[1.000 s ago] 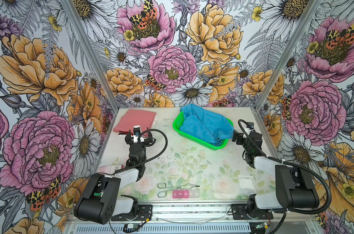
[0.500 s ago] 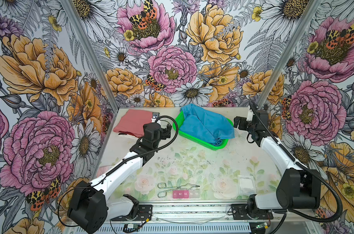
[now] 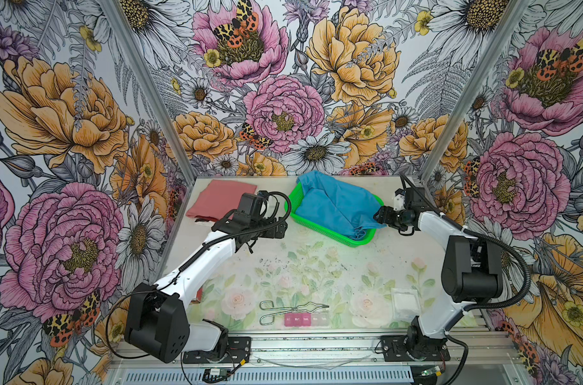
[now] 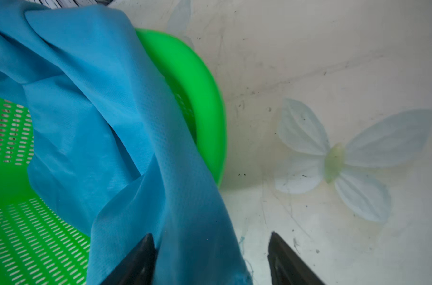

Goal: Fold and stack t-shirts
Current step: Pick up the T-shirt from the bin.

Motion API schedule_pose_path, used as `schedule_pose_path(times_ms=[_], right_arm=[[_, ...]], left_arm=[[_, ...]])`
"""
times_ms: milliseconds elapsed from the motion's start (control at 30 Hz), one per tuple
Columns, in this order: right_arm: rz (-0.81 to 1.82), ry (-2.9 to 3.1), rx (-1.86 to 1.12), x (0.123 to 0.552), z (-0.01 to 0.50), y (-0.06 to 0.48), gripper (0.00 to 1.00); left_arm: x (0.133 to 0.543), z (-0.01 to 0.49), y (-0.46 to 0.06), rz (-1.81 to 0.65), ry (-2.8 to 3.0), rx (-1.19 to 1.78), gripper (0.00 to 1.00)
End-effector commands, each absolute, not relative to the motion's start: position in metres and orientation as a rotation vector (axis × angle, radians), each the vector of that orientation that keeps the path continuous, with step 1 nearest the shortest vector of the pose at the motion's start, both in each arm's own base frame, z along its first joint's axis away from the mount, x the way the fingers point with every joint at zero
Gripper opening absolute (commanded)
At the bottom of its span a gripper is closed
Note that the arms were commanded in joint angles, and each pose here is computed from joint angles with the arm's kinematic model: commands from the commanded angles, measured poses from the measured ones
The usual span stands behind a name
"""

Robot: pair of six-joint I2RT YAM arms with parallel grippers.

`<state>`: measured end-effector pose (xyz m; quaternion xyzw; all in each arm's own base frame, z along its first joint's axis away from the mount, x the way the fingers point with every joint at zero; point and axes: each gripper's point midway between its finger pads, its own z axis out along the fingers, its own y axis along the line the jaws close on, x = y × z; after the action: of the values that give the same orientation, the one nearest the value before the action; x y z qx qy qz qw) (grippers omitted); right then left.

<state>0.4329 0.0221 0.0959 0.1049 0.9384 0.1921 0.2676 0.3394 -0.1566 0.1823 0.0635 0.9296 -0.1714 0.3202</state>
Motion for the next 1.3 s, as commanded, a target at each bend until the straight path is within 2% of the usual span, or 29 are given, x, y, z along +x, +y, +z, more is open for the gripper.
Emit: schedule_pose_path(times_ms=[0, 133, 167, 267, 333, 367, 500, 633, 767, 900, 1033, 1167, 1233, 1267], right_arm=[[0.527, 2.477, 0.269, 0.442, 0.119, 0.022, 0.56], [0.505, 2.442, 0.263, 0.442, 0.137, 0.020, 0.29], [0.496, 2.440, 0.266, 0.441, 0.140, 0.019, 0.24], [0.471, 2.418, 0.263, 0.440, 0.154, 0.016, 0.18], [0.457, 2.404, 0.257, 0.439, 0.162, 0.014, 0.02], [0.446, 2.394, 0.258, 0.439, 0.168, 0.013, 0.00], [0.354, 2.353, 0.254, 0.441, 0.196, 0.000, 0.00], [0.252, 2.305, 0.335, 0.444, 0.224, -0.038, 0.00], [0.241, 2.177, 0.301, 0.451, 0.286, -0.052, 0.00], [0.361, 2.017, 0.064, 0.451, 0.366, -0.005, 0.00], [0.463, 1.898, -0.163, 0.436, 0.420, 0.057, 0.00], [0.620, 1.792, -0.370, 0.408, 0.461, 0.127, 0.00], [0.710, 1.746, -0.475, 0.390, 0.475, 0.161, 0.00], [0.758, 1.725, -0.521, 0.381, 0.482, 0.178, 0.00]], left_arm=[[0.338, 0.197, -0.150, -0.524, 2.369, 0.093, 0.99], [0.340, 0.205, -0.135, -0.588, 2.304, 0.012, 0.99], [0.340, 0.207, -0.131, -0.606, 2.296, -0.015, 0.99], [0.339, 0.212, -0.124, -0.657, 2.279, -0.057, 0.99], [0.338, 0.213, -0.121, -0.673, 2.267, -0.067, 0.99], [0.338, 0.214, -0.121, -0.681, 2.260, -0.068, 0.99], [0.340, 0.219, -0.126, -0.744, 2.236, -0.076, 0.99], [0.345, 0.219, -0.133, -0.808, 2.226, -0.085, 0.99], [0.348, 0.230, -0.148, -0.944, 2.159, -0.060, 0.98], [0.344, 0.258, -0.171, -1.170, 2.017, 0.021, 0.99], [0.342, 0.279, -0.183, -1.303, 1.938, 0.058, 0.99], [0.343, 0.289, -0.181, -1.298, 1.917, 0.054, 0.98], [0.345, 0.289, -0.171, -1.222, 1.927, 0.013, 0.99], [0.350, 0.284, -0.159, -1.097, 1.968, -0.041, 0.99]])
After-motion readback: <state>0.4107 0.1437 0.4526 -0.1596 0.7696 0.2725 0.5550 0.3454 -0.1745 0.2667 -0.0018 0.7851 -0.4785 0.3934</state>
